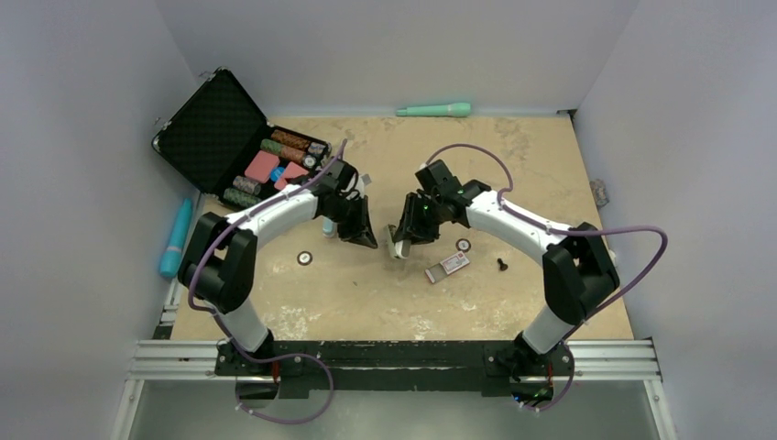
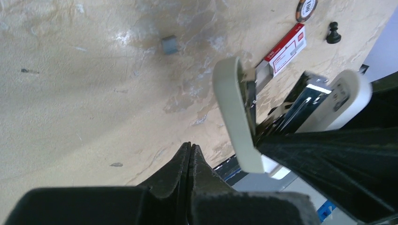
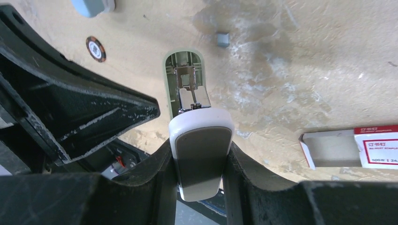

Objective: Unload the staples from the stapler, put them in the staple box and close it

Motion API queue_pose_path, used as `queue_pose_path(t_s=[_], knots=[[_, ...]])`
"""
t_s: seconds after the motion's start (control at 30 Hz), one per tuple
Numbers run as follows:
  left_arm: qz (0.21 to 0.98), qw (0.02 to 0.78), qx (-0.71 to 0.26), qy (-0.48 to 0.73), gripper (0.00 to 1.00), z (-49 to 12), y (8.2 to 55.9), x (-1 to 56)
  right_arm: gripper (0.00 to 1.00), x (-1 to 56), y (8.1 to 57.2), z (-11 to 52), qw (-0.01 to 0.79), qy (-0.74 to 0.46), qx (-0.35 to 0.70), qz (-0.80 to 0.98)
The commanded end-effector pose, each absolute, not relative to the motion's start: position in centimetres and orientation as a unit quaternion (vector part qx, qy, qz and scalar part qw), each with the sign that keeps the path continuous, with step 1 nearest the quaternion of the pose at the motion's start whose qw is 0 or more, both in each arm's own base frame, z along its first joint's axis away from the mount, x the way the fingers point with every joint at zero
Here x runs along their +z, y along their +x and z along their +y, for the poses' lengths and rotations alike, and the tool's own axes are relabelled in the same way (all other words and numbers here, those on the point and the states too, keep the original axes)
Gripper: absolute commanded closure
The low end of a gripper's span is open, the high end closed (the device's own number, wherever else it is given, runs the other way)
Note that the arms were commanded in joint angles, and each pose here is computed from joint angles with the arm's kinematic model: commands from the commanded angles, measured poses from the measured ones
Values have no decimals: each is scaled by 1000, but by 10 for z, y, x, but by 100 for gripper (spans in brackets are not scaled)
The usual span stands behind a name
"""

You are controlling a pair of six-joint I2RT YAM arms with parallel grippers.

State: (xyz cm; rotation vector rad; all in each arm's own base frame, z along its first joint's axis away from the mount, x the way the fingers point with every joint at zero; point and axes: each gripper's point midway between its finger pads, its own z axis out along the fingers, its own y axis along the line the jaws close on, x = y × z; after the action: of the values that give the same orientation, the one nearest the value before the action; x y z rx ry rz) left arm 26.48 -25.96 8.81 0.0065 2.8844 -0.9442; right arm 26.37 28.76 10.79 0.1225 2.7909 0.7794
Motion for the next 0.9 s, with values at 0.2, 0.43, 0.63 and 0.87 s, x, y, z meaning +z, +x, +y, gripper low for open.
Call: queue_pose_path(t_s=[0.2, 0.43, 0.63, 0.87], knots=[[960, 66, -273, 18, 100, -242, 254, 98, 100, 140, 281, 283, 170, 59, 276, 944], [950, 139, -279, 32, 68, -228, 249, 144, 100, 168, 284, 289, 192, 55, 315, 928], [930, 215, -297, 18, 11, -200, 247, 202, 100, 222, 289, 303, 230, 43, 386, 892], [856, 325, -396, 74, 11, -195, 229, 300, 100, 291, 285, 318, 262, 39, 486, 833]])
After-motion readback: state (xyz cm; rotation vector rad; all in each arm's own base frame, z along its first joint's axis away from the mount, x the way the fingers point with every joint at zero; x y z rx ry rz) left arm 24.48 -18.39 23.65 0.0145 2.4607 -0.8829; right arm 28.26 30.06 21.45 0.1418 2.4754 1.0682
